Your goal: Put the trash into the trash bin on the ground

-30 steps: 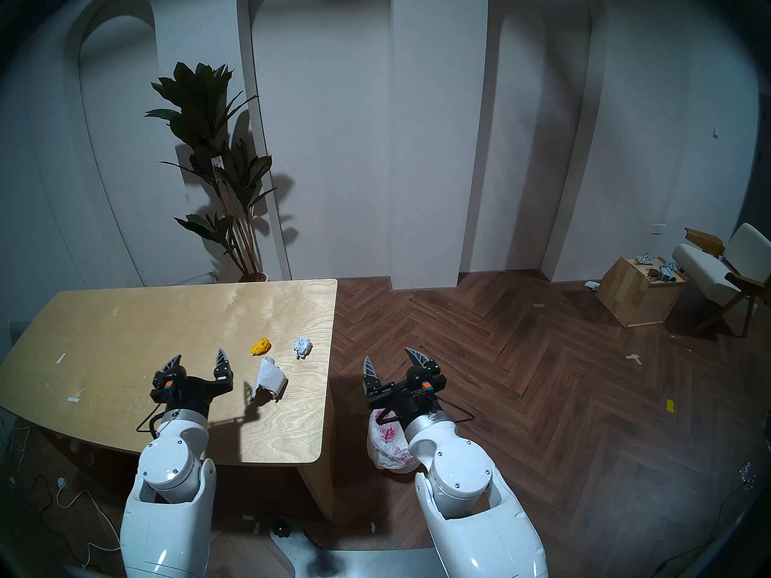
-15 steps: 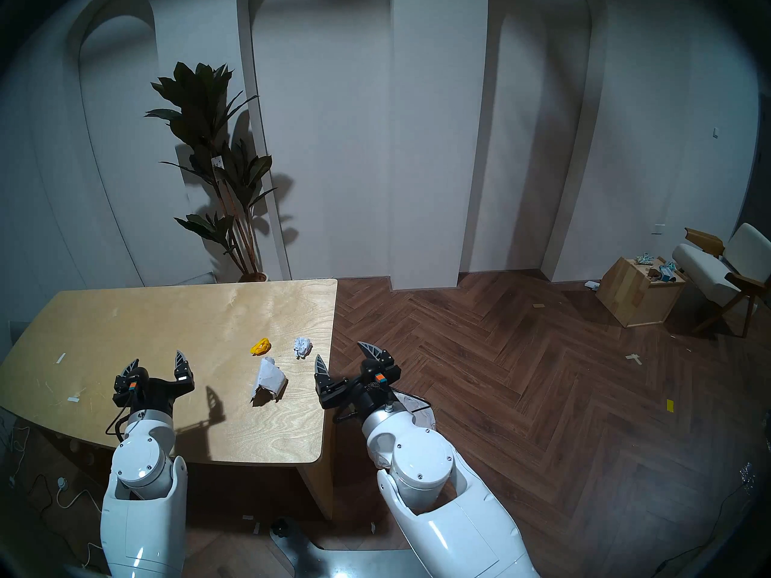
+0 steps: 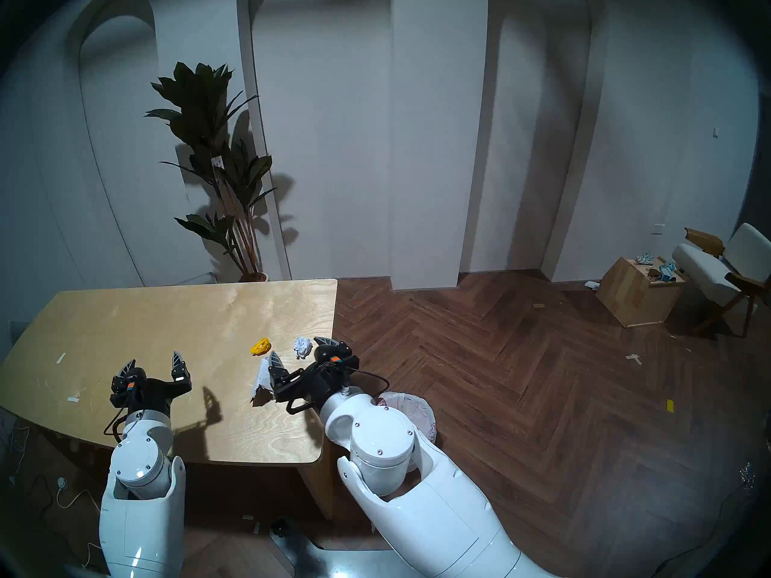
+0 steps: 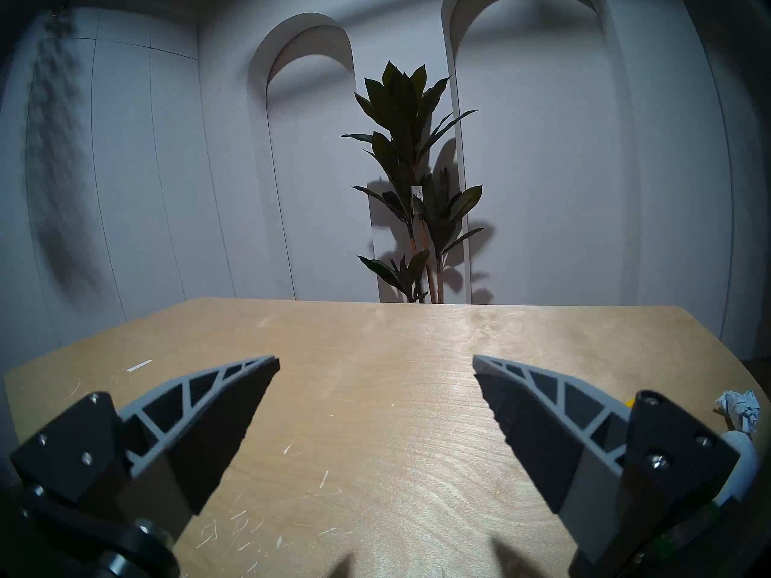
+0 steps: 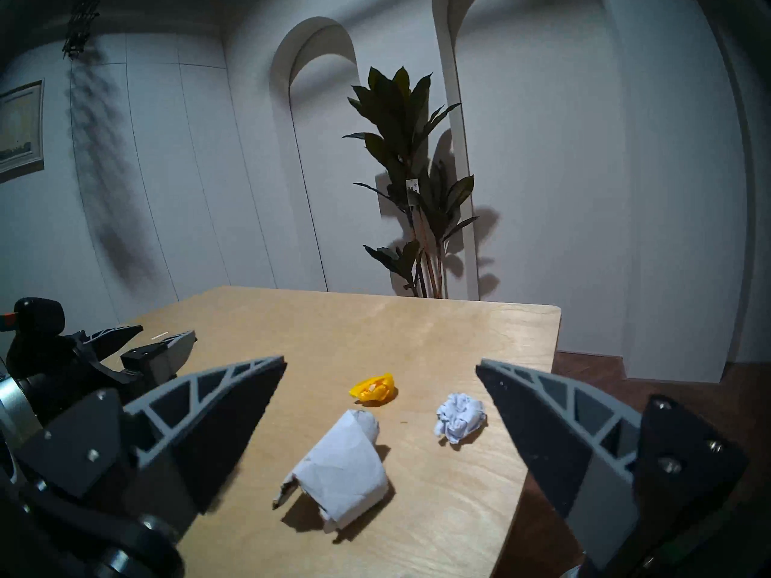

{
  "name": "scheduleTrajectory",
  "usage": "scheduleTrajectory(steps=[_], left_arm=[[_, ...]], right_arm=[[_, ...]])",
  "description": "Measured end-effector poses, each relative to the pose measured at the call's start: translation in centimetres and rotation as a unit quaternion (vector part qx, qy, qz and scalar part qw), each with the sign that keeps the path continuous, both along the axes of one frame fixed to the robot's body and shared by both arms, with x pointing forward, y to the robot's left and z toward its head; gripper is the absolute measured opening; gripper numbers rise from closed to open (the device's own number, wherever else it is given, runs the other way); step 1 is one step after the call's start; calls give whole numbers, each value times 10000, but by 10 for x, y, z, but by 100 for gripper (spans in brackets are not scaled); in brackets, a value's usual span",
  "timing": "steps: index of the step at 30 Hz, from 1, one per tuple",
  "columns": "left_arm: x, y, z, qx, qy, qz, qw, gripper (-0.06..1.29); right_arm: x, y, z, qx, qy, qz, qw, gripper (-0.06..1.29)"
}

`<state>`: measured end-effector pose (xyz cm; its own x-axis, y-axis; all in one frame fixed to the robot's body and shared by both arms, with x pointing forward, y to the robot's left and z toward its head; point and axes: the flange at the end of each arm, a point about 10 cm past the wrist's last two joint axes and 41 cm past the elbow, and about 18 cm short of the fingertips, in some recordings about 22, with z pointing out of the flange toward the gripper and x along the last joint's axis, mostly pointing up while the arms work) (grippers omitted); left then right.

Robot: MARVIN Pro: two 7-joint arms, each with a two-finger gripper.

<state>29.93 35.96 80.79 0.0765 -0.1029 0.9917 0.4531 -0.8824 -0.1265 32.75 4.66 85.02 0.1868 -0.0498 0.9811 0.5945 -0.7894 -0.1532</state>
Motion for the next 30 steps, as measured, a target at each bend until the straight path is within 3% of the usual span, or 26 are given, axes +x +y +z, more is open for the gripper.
scheduleTrajectory(steps=[8,18,30], left_arm=[[0,0,0,6,6,-18,10000,125],[0,1,0,37,20,-7,10000,125],[-11,38,0,314,100,547,9980,125]], right_arm=[[-7,25,-3,-335,198,154,9991,125],[2,51,-41,-762,621,175,9950,125],[15,80,-51,-751,663,-163,9948,125]])
